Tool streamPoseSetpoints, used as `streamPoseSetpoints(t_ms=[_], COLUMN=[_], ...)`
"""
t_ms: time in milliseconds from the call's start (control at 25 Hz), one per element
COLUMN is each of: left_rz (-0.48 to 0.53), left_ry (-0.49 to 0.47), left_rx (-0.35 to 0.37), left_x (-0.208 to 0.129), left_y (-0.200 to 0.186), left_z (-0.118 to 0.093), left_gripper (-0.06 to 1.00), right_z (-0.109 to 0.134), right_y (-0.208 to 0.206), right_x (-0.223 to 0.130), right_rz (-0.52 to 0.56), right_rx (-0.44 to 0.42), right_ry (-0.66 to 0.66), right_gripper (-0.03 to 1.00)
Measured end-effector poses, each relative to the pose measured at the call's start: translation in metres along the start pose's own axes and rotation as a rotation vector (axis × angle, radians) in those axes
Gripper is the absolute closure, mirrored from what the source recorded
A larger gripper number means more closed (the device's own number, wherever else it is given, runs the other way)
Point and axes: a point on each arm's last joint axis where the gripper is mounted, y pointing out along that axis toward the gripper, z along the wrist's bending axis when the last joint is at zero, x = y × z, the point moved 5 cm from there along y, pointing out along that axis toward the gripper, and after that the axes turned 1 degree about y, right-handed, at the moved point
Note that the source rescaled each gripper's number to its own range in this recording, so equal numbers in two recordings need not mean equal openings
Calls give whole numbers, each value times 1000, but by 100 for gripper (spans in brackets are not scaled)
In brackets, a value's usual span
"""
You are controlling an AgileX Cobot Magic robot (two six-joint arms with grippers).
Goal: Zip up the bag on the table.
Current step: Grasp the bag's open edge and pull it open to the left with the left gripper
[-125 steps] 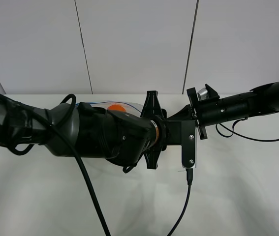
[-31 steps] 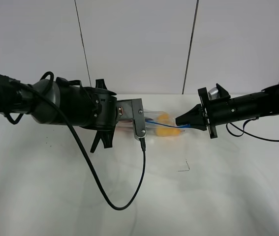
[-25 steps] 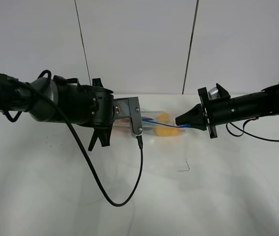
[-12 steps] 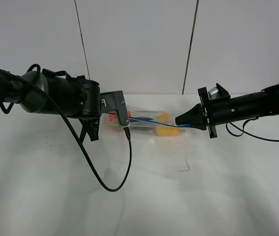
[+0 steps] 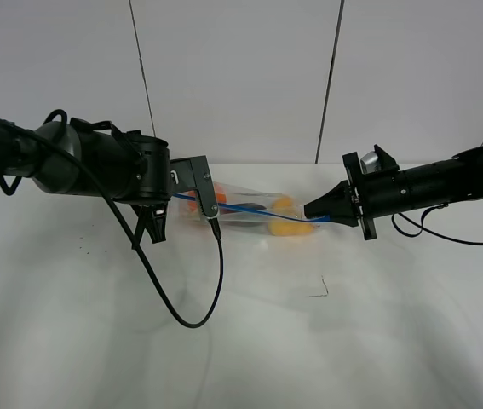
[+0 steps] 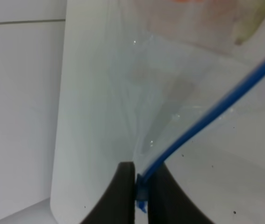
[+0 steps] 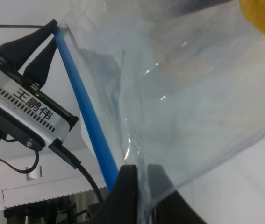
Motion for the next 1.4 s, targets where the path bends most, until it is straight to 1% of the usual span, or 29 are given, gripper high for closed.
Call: streamPoseSetpoints(t_ms=[480, 960, 1240, 1280, 1320, 1360, 1400], left_rz=[32, 21, 19, 19, 21, 41, 59], left_ry=[-21, -63, -66, -66, -67, -70, -77], left_rx=[1, -20, -23, -23, -22, -19, -17], left_x=[-11, -16, -16, -16, -17, -21, -25], left_y=[5, 11, 11, 11, 11, 12, 13], left_z=[5, 7, 7, 7, 7, 8, 10], left_gripper=[94, 94, 94, 93, 89, 83, 74], right_z=[0, 1, 1, 1, 1, 0, -1], right_y=[0, 0, 0, 0, 0, 0, 0], right_x=[0, 1, 1, 1, 1, 0, 0], right_rz=[2, -6, -7, -7, -6, 1, 4], right_rx=[-2, 6, 7, 7, 6, -1, -5], right_ry=[-2, 3, 3, 3, 2, -4, -6], right_gripper=[97, 97, 97, 97, 97, 97, 97])
